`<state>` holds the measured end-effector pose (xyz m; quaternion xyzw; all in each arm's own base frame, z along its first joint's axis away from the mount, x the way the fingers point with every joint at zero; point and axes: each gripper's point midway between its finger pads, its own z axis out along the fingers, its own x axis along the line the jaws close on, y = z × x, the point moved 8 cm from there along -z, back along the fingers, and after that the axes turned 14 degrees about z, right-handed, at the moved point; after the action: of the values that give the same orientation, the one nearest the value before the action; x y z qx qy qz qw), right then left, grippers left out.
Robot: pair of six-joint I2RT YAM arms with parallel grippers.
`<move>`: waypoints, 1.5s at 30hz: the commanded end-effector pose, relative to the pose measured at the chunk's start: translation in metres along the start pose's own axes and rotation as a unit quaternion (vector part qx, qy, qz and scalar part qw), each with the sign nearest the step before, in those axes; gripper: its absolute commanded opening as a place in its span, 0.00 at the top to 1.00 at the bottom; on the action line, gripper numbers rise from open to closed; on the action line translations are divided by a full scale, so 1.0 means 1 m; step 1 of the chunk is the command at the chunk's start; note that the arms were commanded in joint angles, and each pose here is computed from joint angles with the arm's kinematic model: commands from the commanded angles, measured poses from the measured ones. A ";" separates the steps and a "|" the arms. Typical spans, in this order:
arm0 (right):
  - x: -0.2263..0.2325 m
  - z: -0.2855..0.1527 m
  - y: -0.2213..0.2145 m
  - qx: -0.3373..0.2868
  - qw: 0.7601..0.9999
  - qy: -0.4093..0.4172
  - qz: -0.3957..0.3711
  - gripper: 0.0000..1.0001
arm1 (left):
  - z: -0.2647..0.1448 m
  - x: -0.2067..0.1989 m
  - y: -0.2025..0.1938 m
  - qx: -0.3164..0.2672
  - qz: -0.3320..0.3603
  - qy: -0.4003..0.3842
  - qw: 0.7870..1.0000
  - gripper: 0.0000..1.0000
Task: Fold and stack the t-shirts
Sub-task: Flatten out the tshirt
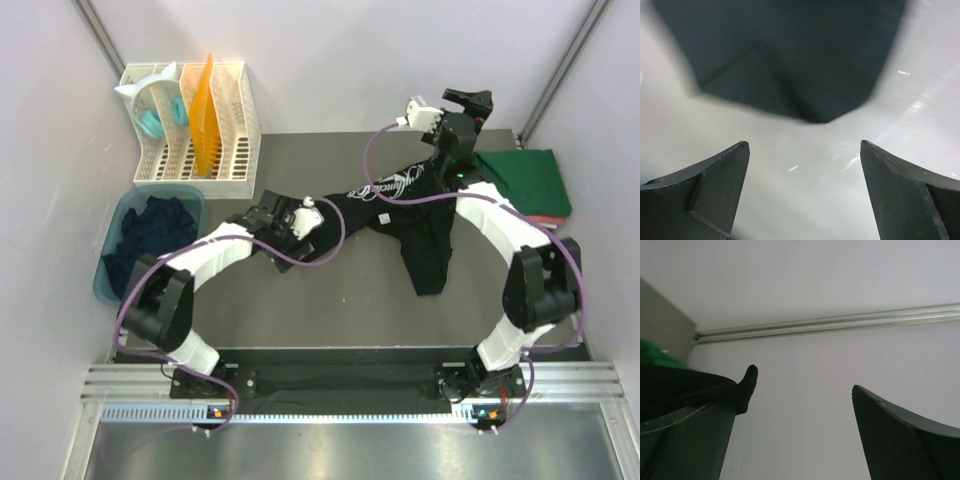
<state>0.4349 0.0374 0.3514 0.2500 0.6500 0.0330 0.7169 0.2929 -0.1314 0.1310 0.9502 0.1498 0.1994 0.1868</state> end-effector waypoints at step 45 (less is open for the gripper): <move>0.180 -0.206 0.092 -0.116 0.786 0.608 -0.011 0.00 | -0.140 0.080 -0.051 0.048 -0.198 0.379 0.903 0.01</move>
<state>0.3103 0.1915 0.2181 0.1388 0.9513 0.1764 0.2112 0.2896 -0.0283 0.2448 0.7994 0.3746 0.4527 0.1254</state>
